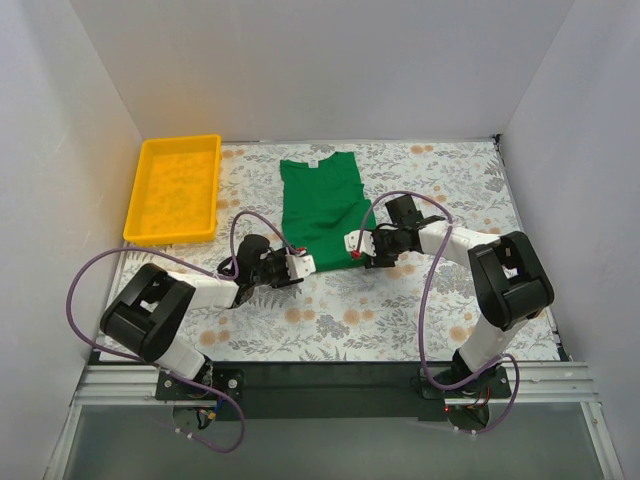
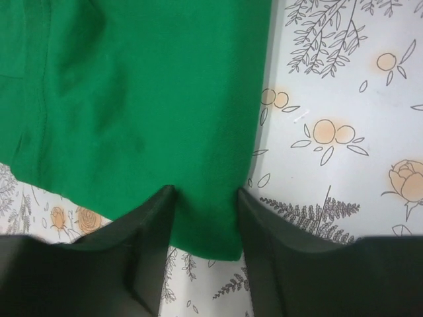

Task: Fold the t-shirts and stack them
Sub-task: Fold the tshirt

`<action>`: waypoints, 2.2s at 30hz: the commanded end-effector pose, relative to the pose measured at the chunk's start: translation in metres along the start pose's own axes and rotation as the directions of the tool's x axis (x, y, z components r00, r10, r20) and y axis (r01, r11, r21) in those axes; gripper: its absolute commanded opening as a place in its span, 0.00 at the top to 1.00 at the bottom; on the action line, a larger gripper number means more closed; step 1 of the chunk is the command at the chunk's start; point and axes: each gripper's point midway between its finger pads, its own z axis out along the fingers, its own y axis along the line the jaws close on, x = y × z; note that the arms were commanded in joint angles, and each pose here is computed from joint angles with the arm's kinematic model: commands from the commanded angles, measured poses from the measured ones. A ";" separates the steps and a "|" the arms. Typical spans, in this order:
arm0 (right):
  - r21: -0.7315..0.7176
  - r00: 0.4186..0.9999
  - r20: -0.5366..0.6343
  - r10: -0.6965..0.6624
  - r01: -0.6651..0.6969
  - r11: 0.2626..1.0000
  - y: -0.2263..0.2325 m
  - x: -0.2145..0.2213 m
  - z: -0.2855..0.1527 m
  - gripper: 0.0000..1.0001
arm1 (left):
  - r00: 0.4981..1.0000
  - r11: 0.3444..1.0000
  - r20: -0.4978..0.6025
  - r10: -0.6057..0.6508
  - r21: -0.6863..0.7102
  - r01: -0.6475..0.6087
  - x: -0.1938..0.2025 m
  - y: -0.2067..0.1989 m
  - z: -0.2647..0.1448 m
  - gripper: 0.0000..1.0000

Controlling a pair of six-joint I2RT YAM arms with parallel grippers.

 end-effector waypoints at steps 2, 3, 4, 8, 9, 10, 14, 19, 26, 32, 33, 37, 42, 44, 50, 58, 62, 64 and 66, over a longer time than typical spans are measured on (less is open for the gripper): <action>-0.020 0.999 -0.024 0.028 -0.028 0.999 0.006 0.008 0.008 0.48 | 0.999 0.999 -0.027 0.027 -0.034 -0.028 0.004 0.009 0.002 0.68; -0.021 0.999 -0.024 0.033 -0.033 0.999 0.006 0.008 0.008 0.57 | 0.999 0.999 -0.025 0.028 -0.034 -0.028 0.003 0.009 0.002 0.72; -0.026 0.999 -0.020 0.037 -0.037 0.999 0.008 0.008 0.009 0.62 | 0.999 0.999 -0.021 0.031 -0.032 -0.031 0.001 0.009 0.002 0.78; -0.040 0.999 -0.006 0.047 -0.047 0.998 0.014 0.005 0.008 0.89 | 0.999 0.999 0.002 0.034 0.001 -0.034 -0.003 -0.001 -0.003 1.00; -0.047 0.999 0.002 0.038 -0.038 0.998 0.016 0.004 0.007 0.98 | 0.999 0.999 0.008 0.037 0.010 -0.037 -0.004 -0.003 -0.004 1.00; -0.056 0.999 0.024 0.026 -0.024 0.998 0.018 -0.002 0.004 0.99 | 0.998 0.998 0.025 0.052 0.017 -0.052 -0.012 -0.006 -0.006 1.00; -0.168 0.998 0.053 0.026 -0.017 0.986 0.054 -0.017 -0.020 0.99 | 0.996 0.987 0.039 0.075 0.139 -0.080 -0.031 -0.042 -0.024 1.00; -0.273 0.997 0.068 -0.032 0.050 0.961 0.105 -0.031 -0.061 0.99 | 0.998 0.957 0.050 0.041 0.284 -0.053 -0.059 -0.094 -0.062 1.00; -0.270 0.993 0.110 -0.036 0.065 0.961 0.158 -0.048 -0.095 0.99 | 0.992 0.890 0.128 -0.019 0.454 -0.041 -0.098 -0.156 -0.116 1.00; -0.217 0.990 0.135 -0.046 0.074 0.973 0.149 -0.064 -0.107 0.99 | 0.995 0.872 0.092 -0.032 0.490 -0.017 -0.098 -0.166 -0.120 1.00; -0.213 0.990 0.136 -0.042 0.070 0.975 0.145 -0.066 -0.108 0.99 | 0.996 0.869 0.083 -0.031 0.495 -0.014 -0.097 -0.166 -0.118 1.00; -0.169 0.986 0.155 -0.057 0.084 0.982 0.112 -0.082 -0.114 0.99 | 0.997 0.881 0.076 -0.023 0.473 -0.016 -0.101 -0.159 -0.116 1.00; -0.149 0.982 0.177 -0.063 0.090 0.985 0.063 -0.100 -0.112 0.99 | 0.996 0.926 0.071 0.044 0.371 -0.068 -0.101 -0.136 -0.110 1.00; -0.139 0.982 0.180 -0.061 0.087 0.986 0.049 -0.104 -0.110 0.99 | 0.996 0.943 0.069 0.053 0.325 -0.073 -0.101 -0.126 -0.105 1.00; -0.098 0.981 0.186 -0.054 0.073 0.992 -0.005 -0.114 -0.099 0.99 | 0.993 0.991 0.118 0.011 0.131 -0.027 -0.104 -0.071 -0.089 1.00; -0.010 0.986 0.166 -0.002 0.004 1.000 -0.071 -0.120 -0.085 0.99 | 0.981 0.988 0.191 -0.033 -0.142 0.061 -0.095 0.033 -0.069 1.00; 0.108 0.981 0.190 0.026 -0.048 0.993 -0.124 -0.129 -0.077 0.99 | 0.979 0.969 0.193 -0.069 -0.221 0.112 -0.085 0.067 -0.059 1.00; 0.113 0.978 0.188 0.092 -0.114 0.987 -0.138 -0.122 -0.062 0.99 | 0.979 0.954 0.185 -0.088 -0.266 0.136 -0.073 0.083 -0.058 1.00; 0.139 0.976 0.189 0.109 -0.137 0.981 -0.159 -0.120 -0.052 0.99 | 0.981 0.941 0.169 -0.099 -0.306 0.148 -0.063 0.095 -0.059 1.00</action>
